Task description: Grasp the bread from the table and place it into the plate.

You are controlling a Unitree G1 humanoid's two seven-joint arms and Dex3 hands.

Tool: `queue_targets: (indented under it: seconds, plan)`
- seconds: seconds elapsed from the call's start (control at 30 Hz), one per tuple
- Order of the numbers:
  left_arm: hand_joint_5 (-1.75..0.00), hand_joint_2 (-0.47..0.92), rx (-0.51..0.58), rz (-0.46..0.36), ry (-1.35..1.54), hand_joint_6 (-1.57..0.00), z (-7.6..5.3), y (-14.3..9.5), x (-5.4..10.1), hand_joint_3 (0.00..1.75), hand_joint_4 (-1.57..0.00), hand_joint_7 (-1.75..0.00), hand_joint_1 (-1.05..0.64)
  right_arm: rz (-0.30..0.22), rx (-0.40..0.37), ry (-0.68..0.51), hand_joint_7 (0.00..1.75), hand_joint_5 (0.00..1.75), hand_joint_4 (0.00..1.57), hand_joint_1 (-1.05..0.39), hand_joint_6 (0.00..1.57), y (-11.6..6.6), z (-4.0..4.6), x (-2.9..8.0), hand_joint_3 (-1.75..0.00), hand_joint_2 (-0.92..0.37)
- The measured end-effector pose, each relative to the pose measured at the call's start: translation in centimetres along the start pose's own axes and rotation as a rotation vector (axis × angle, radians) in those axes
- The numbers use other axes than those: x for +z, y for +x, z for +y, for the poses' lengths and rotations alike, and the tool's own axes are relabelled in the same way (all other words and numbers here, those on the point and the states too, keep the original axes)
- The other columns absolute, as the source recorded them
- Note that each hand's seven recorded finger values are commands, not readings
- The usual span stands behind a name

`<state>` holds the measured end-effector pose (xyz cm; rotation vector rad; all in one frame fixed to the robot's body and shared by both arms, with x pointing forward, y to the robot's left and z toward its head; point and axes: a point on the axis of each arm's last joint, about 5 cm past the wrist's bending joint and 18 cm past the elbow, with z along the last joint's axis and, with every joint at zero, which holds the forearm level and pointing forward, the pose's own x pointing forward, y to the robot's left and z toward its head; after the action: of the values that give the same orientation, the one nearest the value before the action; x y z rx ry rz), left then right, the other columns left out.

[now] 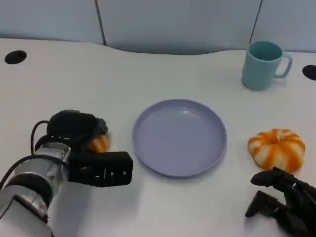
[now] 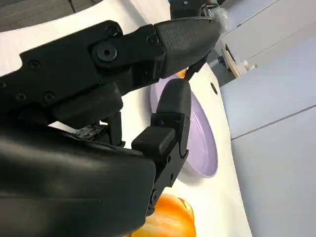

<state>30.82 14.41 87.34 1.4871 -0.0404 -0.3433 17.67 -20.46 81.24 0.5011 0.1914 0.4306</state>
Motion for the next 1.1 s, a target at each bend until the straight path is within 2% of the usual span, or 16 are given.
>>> queue_targets:
  seconds: [0.23, 0.27, 0.3, 0.33, 0.37, 0.4, 0.47, 0.5, 0.53, 0.57, 0.63, 0.77, 0.83, 0.97, 1.03, 1.1]
  plan:
    - [-1.74, 0.92, 0.002, -0.002, 0.003, -1.21, 0.0, 0.0, 0.0, 0.26, -0.67, -0.06, -0.25, 0.0, 0.0, 0.0, 0.95, 1.42, 0.61, -0.48, 0.66, 0.0, 0.0, 0.0, -0.17, -0.92]
    - [-1.74, 0.91, 0.002, -0.002, 0.003, -1.15, 0.0, 0.0, 0.0, 0.24, -0.72, -0.39, -0.21, 0.0, 0.0, 0.0, 0.95, 1.42, 0.62, -0.48, 0.67, 0.0, 0.0, 0.0, -0.16, -0.92]
    - [-1.74, 0.9, 0.031, -0.012, -0.002, -0.98, -0.2, -0.1, -0.1, 0.21, -0.75, -0.82, -0.19, 0.0, 0.001, 0.0, 0.95, 1.42, 0.62, -0.48, 0.66, 0.0, 0.01, 0.0, -0.16, -0.92]
    - [-1.75, 0.9, 0.08, -0.03, -0.015, -0.85, -0.6, -0.4, -0.3, 0.19, -0.77, -1.15, -0.15, 0.0, 0.001, 0.0, 0.95, 1.41, 0.62, -0.47, 0.66, 0.0, 0.0, 0.0, -0.16, -0.92]
    - [-1.75, 0.9, 0.135, -0.053, -0.036, -0.78, -1.1, -0.8, -0.5, 0.19, -0.78, -1.34, -0.13, -0.001, 0.001, 0.0, 0.95, 1.41, 0.63, -0.47, 0.67, 0.0, -0.02, 0.0, -0.15, -0.92]
    - [-1.75, 0.9, 0.171, -0.071, -0.055, -0.74, -1.4, -1.1, -0.6, 0.19, -0.79, -1.46, -0.12, -0.001, 0.0, 0.002, 0.95, 1.4, 0.63, -0.47, 0.67, 0.0, -0.06, 0.1, -0.15, -0.92]
    - [-1.75, 0.9, 0.21, -0.089, -0.074, -0.71, -1.6, -1.4, -1.0, 0.19, -0.79, -1.52, -0.11, 0.002, 0.0, 0.004, 0.95, 1.39, 0.63, -0.47, 0.67, 0.1, -0.12, 0.1, -0.15, -0.92]
    - [-1.75, 0.9, 0.22, -0.09, -0.077, -0.68, -1.5, -1.4, -1.1, 0.23, -0.8, -1.63, -0.1, 0.003, 0.002, 0.006, 0.95, 1.39, 0.64, -0.47, 0.67, 0.2, -0.12, 0.1, -0.14, -0.92]
    - [-1.75, 0.84, 0.227, -0.088, -0.078, -0.66, -1.5, -1.5, -1.3, 0.4, -0.82, -1.7, -0.09, 0.004, 0.003, 0.007, 0.95, 1.39, 0.64, -0.47, 0.67, 0.3, -0.12, 0.1, -0.14, -0.92]
    - [-1.75, 0.77, 0.237, -0.087, -0.083, -0.65, -1.4, -1.5, -1.4, 0.53, -0.82, -1.72, -0.09, 0.004, 0.003, 0.008, 0.95, 1.39, 0.64, -0.47, 0.67, 0.3, -0.14, 0.1, -0.15, -0.92]
    - [-1.75, 0.68, 0.257, -0.094, -0.096, -0.65, -1.0, -1.4, -1.5, 0.61, -0.83, -1.74, -0.08, 0.003, 0.004, 0.008, 0.94, 1.39, 0.64, -0.47, 0.67, 0.5, -0.17, 0.1, -0.15, -0.92]
    - [-1.75, 0.66, 0.304, -0.105, -0.113, -0.65, 0.3, -0.7, -1.3, 0.63, -0.84, -1.74, -0.08, 0.002, 0.007, 0.007, 0.94, 1.39, 0.65, -0.47, 0.67, 0.8, -0.19, 0.2, -0.15, -0.92]
    - [-1.75, 0.68, 0.315, -0.108, -0.116, -0.7, 0.6, -0.5, -1.3, 0.63, -0.85, -1.64, -0.1, -0.001, 0.007, 0.004, 0.94, 1.39, 0.64, -0.47, 0.67, 0.8, -0.19, 0.1, -0.16, -0.92]
    - [-1.75, 0.69, 0.338, -0.139, -0.124, -0.72, 1.3, -0.2, -1.0, 0.62, -0.86, -1.61, -0.11, -0.003, 0.003, 0.001, 0.94, 1.4, 0.64, -0.47, 0.67, 0.9, -0.19, 0.2, -0.16, -0.92]
    - [-1.75, 0.59, 0.345, -0.149, -0.126, -0.66, 1.5, -0.1, -0.9, 0.72, -0.85, -1.72, -0.09, -0.003, 0.003, 0.0, 0.94, 1.4, 0.64, -0.48, 0.67, 1.0, -0.17, 0.1, -0.16, -0.92]
    - [-1.75, 0.56, 0.365, -0.16, -0.125, -0.66, 1.7, 0.0, -0.8, 0.74, -0.85, -1.74, -0.09, -0.004, 0.002, -0.008, 0.94, 1.4, 0.64, -0.48, 0.67, 1.1, -0.17, 0.1, -0.16, -0.92]
